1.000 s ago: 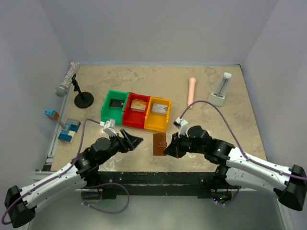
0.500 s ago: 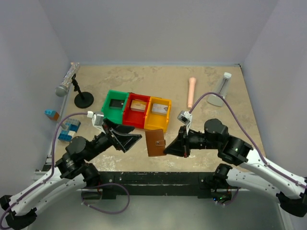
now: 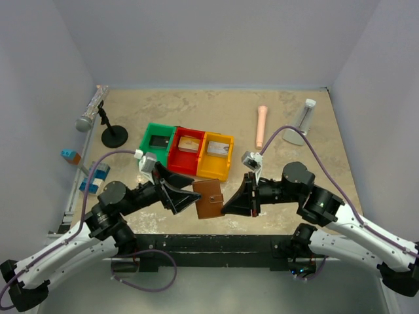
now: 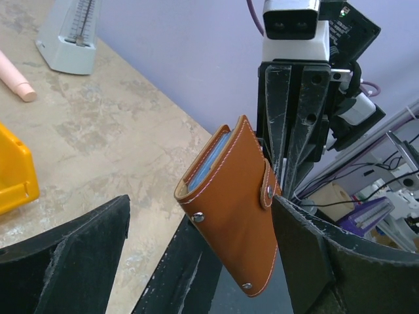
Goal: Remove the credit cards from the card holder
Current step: Open the card holder at the center of the board.
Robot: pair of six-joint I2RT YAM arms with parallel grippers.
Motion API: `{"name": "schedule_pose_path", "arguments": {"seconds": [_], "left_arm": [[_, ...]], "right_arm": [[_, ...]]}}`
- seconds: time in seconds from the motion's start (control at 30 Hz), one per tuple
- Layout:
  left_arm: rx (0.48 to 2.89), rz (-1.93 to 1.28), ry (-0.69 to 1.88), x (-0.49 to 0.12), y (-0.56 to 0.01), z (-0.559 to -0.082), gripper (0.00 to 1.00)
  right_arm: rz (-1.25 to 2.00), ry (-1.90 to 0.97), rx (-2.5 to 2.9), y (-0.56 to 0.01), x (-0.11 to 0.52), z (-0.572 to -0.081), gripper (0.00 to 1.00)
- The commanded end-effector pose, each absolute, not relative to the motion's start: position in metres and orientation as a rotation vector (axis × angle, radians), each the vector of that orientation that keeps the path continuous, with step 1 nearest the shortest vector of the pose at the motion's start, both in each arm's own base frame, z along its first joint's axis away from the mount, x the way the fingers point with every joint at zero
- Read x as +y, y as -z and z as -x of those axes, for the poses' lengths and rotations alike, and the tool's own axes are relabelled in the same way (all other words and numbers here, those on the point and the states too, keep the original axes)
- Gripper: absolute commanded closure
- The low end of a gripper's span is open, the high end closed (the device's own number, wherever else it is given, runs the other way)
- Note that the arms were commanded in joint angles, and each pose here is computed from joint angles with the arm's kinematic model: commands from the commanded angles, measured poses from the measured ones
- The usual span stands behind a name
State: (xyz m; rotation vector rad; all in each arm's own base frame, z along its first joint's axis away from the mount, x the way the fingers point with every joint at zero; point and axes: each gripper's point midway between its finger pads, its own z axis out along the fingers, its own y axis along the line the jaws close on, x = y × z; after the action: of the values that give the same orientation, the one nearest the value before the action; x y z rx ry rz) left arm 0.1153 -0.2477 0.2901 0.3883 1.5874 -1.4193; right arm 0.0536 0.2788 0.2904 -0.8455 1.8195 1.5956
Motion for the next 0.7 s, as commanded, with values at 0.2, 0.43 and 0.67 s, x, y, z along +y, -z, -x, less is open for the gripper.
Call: {"name": "schedule_pose_path", "arguments": {"seconds": [0.2, 0.43, 0.67], "left_arm": [[1.396, -0.465, 1.672, -0.262, -0.331, -0.089, 0.13], [1.379, -0.478, 1.711, -0.264, -0.333, -0.085, 0.27], [1.404, -0.477, 1.703, -0.266, -0.330, -0.087, 0.43]], "right_arm": [[0.867, -1.651, 1.717, -0.304, 0.283, -0.051, 1.00], [0.856, -1.637, 1.730, -0.299, 0.284, -0.054, 1.00], [0.853, -1.618, 1.753, -0.293, 0.285, -0.057, 1.00]]}}
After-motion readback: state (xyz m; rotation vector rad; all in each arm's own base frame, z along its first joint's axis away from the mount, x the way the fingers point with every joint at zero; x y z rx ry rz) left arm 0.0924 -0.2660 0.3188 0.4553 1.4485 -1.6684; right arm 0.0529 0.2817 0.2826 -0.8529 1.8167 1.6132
